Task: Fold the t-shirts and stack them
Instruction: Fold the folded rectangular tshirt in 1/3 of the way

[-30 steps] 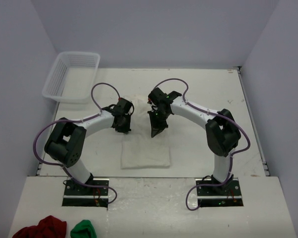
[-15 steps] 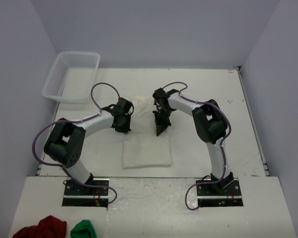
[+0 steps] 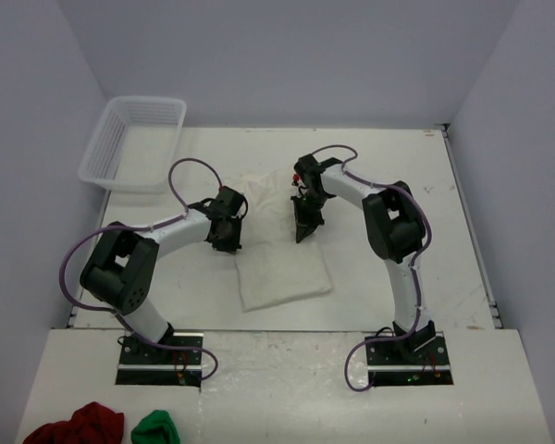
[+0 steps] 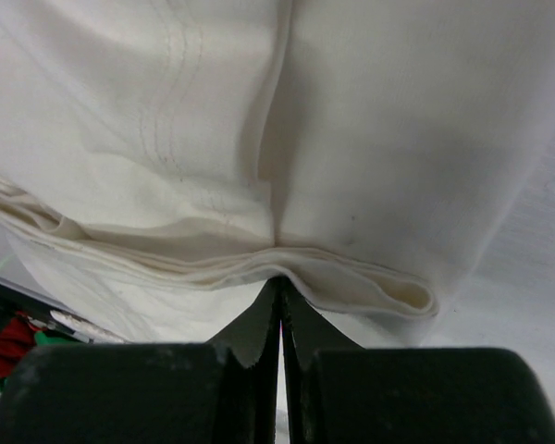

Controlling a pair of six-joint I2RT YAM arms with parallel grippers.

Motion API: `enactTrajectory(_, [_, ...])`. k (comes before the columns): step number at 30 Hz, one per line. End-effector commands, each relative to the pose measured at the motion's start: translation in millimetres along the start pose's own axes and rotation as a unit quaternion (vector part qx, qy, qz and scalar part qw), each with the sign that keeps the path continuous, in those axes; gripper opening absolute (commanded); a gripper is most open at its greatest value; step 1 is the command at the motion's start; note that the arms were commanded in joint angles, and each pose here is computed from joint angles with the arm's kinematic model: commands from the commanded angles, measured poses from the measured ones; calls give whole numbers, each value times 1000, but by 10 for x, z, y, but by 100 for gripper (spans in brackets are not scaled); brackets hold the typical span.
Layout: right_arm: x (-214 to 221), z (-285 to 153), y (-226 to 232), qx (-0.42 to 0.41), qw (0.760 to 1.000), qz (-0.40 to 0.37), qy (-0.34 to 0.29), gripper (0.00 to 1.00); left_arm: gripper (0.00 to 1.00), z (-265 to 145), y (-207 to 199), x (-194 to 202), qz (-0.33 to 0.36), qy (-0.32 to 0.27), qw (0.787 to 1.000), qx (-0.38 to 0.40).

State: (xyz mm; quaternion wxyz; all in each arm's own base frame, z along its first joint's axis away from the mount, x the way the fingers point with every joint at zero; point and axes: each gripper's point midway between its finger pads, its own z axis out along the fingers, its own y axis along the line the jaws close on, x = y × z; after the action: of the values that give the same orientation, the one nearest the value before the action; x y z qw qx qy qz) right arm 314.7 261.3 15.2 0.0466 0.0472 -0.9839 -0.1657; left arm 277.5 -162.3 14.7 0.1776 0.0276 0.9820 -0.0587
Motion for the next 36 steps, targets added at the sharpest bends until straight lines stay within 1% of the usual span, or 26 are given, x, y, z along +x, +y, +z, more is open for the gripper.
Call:
enactTrajectory(1, [-20,-326,111,-17,998,-44,-47,0,0,-56,39,-124,10,-21,1000,-7])
enactTrajectory(3, [6,-533,188,-30,996,-58,-64,0,0,-97,100,-174,7,-33,999,-25])
enactTrajectory(5, [53,-678,223,-31,994,-66,-75,3,0,-215,166,-272,-1,-57,997,-45])
enactTrajectory(6, [53,-862,251,-30,992,-72,-98,4,0,-283,183,-346,-4,-69,996,-53])
enactTrajectory(8, [108,-1060,285,-30,990,-78,-113,10,0,-471,286,-433,-15,-91,992,-83])
enactTrajectory(9, [160,-1251,322,-33,988,-81,-126,12,0,-568,294,-514,-20,-105,990,-88])
enactTrajectory(10, [200,-1333,330,-33,988,-78,-130,21,5,-672,358,-514,-28,-109,988,-105])
enactTrajectory(11, [240,-1406,332,-33,988,-77,-133,25,11,-721,375,-517,-31,-110,987,-110])
enactTrajectory(12, [317,-1433,302,-29,989,-74,-127,32,16,-784,377,-539,-36,-112,987,-112])
enactTrajectory(13, [381,-1553,313,-34,987,-71,-141,44,22,-822,409,-453,-41,-95,987,-120])
enactTrajectory(14, [440,-1579,300,-37,987,-69,-141,51,25,-840,406,-417,-44,-87,988,-118])
enactTrajectory(15, [549,-1599,265,-40,987,-66,-142,65,27,-873,417,-332,-48,-76,989,-117])
enactTrajectory(16, [601,-1587,247,-42,987,-64,-141,74,30,-878,363,-264,-57,-65,991,-99])
enactTrajectory(18, [735,-1451,123,-36,990,-51,-128,87,34,-925,265,-151,-54,-57,995,-63])
enactTrajectory(19, [793,-1469,94,-38,989,-49,-133,91,36,-944,152,-73,-53,-41,997,-28])
enactTrajectory(20, [903,-1345,-13,-32,992,-38,-114,93,38,-948,120,20,-56,-30,998,-13])
enactTrajectory(21, [924,-1303,-38,-37,992,-31,-117,94,39,-1015,61,47,-58,-32,998,10])
enactTrajectory(23, [1018,-1253,-115,-47,992,-21,-115,94,40,-1035,-72,238,-65,0,996,57])
enactTrajectory(24, [1102,-1111,-229,-41,994,-9,-101,94,40,-1068,-113,280,-69,3,995,73])
enactTrajectory(25, [1130,-1066,-290,-41,994,-2,-100,94,40,-1088,-202,367,-68,22,992,102])
enactTrajectory(29, [1308,-839,-539,-56,995,26,-82,93,41,-1091,-232,600,-78,50,988,126])
enactTrajectory(31, [1326,-787,-524,-73,994,27,-79,93,45,-1100,-263,663,-80,57,985,139])
enactTrajectory(33, [1377,-745,-453,-101,992,37,-70,91,45,-1044,-244,807,-84,85,983,137])
enactTrajectory(36, [1418,-704,-390,-126,988,54,-71,89,45,-1018,-246,941,-86,111,980,140])
